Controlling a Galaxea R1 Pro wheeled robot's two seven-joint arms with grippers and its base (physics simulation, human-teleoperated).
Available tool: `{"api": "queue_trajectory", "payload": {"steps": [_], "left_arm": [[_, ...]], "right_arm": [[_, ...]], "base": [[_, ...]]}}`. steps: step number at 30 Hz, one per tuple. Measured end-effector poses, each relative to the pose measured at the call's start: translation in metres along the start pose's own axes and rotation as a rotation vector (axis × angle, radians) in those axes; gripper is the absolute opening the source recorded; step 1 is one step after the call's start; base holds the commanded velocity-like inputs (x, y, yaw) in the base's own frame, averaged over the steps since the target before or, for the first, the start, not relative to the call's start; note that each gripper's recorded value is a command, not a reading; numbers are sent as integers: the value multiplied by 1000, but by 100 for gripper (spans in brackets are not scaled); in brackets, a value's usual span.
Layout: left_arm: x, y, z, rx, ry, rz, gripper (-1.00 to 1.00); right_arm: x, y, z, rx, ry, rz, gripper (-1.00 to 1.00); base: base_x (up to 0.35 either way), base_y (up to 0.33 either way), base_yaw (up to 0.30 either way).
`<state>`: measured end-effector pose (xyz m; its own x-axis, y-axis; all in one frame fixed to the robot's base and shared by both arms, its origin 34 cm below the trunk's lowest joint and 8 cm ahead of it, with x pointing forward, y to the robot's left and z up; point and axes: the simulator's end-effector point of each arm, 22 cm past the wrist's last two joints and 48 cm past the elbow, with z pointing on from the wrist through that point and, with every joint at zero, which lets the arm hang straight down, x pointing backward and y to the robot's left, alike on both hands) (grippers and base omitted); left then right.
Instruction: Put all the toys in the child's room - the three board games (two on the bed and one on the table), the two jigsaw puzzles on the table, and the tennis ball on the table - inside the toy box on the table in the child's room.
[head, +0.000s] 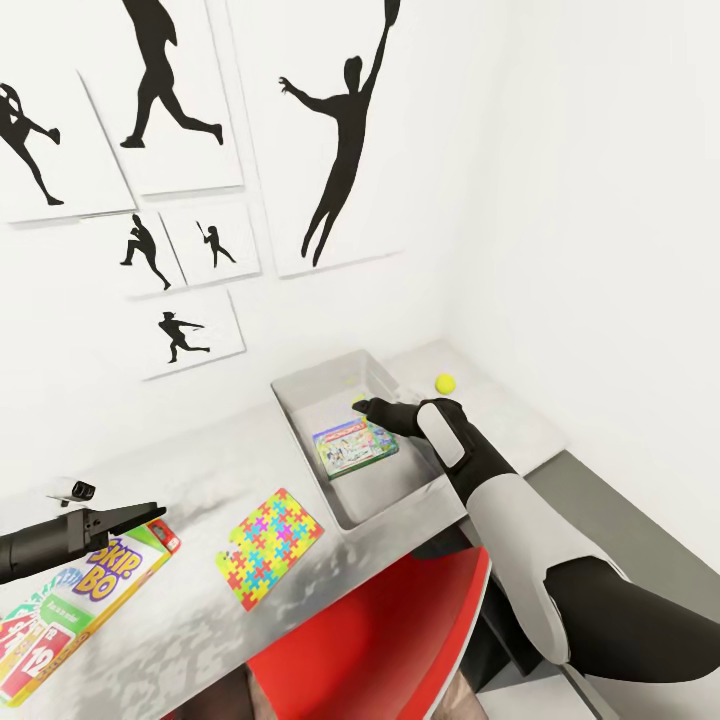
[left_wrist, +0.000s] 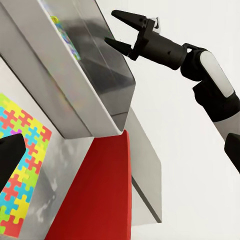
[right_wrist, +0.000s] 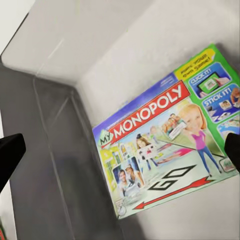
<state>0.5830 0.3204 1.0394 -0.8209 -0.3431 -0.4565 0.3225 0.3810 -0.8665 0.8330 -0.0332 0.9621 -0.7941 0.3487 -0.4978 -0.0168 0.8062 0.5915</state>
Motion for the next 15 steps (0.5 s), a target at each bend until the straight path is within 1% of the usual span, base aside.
{"api": "queue_trajectory", "payload": {"steps": [15], "left_arm": [[0,0,0,0,0,0,100]], "right_arm": [[-1,0,0,0,-3,-1,100]], "base": [[0,0,0]]}}
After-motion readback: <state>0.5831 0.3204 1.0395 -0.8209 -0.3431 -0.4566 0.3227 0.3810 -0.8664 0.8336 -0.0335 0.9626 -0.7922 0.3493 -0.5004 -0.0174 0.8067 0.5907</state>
